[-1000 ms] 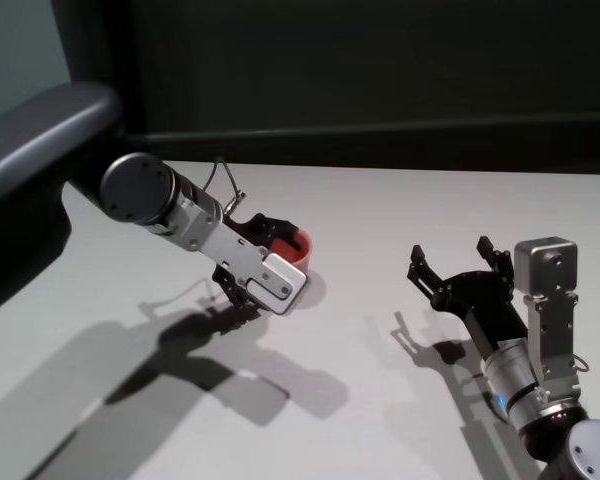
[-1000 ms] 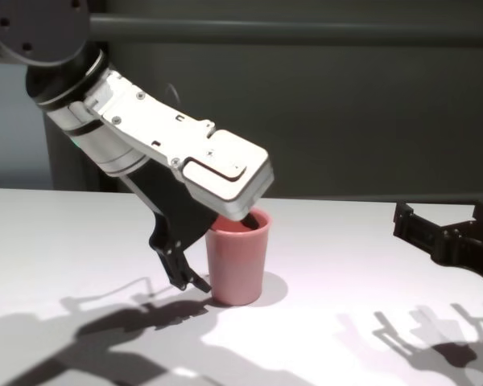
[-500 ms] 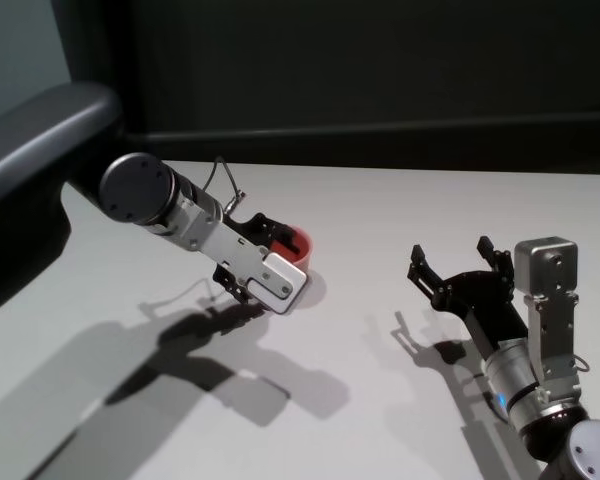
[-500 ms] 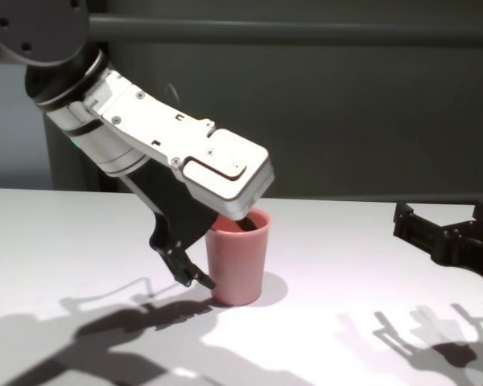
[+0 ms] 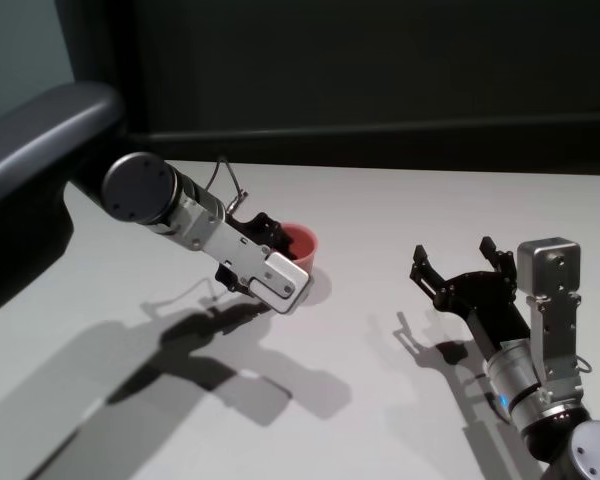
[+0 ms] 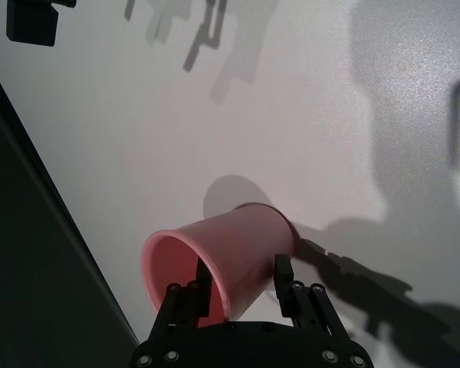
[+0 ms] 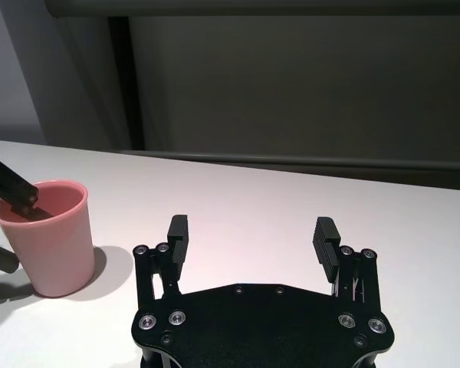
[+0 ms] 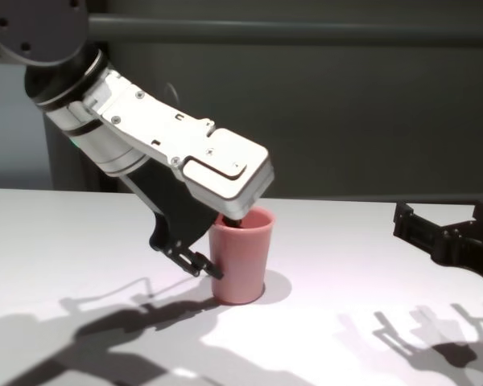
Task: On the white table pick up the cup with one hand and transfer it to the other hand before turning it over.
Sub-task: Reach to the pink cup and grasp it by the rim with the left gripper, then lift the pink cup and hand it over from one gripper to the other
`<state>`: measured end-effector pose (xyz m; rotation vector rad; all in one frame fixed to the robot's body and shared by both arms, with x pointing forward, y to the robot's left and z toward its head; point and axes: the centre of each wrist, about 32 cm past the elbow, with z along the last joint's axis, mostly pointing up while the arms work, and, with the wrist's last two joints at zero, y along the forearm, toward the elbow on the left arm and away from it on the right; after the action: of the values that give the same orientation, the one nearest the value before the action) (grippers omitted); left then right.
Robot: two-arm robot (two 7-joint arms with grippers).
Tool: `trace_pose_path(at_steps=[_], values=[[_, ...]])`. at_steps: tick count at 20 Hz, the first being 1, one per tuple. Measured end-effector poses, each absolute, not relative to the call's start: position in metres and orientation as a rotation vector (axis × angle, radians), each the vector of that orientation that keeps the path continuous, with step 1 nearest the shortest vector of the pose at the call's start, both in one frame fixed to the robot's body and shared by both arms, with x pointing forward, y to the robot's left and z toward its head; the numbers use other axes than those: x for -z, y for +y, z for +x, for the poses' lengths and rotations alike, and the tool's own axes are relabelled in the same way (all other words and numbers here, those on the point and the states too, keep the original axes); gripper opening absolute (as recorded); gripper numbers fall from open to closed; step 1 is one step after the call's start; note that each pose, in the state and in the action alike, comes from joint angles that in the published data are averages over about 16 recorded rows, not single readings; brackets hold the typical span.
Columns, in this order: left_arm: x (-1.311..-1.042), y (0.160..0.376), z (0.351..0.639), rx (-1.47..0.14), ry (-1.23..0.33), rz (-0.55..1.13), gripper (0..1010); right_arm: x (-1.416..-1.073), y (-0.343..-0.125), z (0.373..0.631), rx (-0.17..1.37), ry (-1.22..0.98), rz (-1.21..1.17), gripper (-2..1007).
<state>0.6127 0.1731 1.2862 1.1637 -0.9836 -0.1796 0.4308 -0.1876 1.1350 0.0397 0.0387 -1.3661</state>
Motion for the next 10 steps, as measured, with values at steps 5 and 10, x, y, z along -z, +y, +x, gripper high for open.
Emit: trace_pose_path(at_steps=[5,10], values=[[-1.2862,0.1733,0.6126,0.179,-0.983,1.163,390,-1.135,-0.1876,0.4308,1.366,0.039,0.04,1002],[-1.2862,0.1734,0.6126,0.178,-0.983,1.163,229,-1.135,-0.1876,0.4308,1.366,0.039,0.04,1002]])
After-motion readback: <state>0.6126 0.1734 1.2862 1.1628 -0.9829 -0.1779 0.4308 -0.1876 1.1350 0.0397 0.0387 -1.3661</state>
